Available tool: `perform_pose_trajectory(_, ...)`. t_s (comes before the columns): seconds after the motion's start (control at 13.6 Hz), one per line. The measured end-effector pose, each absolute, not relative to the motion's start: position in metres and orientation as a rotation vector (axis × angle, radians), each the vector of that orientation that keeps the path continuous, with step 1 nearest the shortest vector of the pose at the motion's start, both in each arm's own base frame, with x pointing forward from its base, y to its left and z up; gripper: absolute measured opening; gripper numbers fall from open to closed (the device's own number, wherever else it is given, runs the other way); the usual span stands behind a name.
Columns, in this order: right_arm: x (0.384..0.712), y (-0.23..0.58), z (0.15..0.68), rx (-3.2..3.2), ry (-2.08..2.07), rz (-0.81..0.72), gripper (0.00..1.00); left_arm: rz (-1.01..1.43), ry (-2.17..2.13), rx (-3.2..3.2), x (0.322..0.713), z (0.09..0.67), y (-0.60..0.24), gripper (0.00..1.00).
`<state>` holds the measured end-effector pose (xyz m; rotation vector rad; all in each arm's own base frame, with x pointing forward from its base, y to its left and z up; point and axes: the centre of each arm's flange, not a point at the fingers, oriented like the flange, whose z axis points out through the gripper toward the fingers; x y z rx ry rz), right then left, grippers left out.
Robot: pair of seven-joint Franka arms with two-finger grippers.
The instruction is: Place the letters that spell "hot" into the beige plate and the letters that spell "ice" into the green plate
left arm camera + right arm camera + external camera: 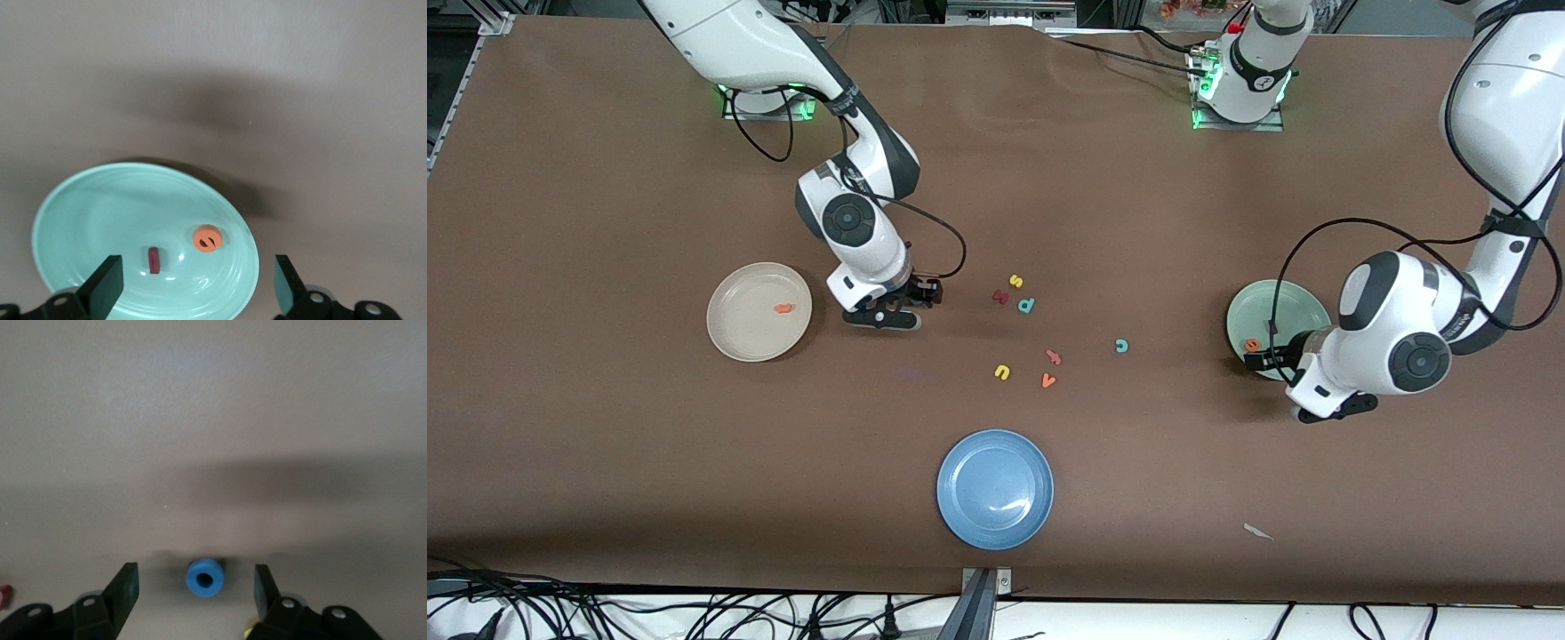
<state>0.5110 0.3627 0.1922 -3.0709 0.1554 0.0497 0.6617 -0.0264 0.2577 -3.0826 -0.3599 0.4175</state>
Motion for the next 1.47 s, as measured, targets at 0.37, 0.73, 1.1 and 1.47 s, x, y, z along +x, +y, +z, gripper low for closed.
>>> perform_pose_trajectory(0.37, 0.511, 0.364, 0.187, -3.073, 0.153, 0.046, 0.72, 0.354, -0.359, -3.045, 0.685, 0.346, -0.037, 1.00)
perform_pose_trajectory(0.73, 0.508, 0.365, 0.172, -3.072, 0.143, 0.043, 0.68, 0.332, -0.451, -3.069, 0.703, 0.369, -0.095, 1.00)
perform_pose_trajectory(1.1, 0.507, 0.368, 0.174, -3.068, 0.133, 0.031, 0.38, 0.244, -0.664, -3.049, 0.704, 0.321, -0.185, 1.00)
perform_pose_trajectory(1.47, 0.507, 0.369, 0.177, -3.065, 0.130, 0.023, 0.28, 0.283, -0.777, -3.065, 0.694, 0.253, -0.201, 1.00)
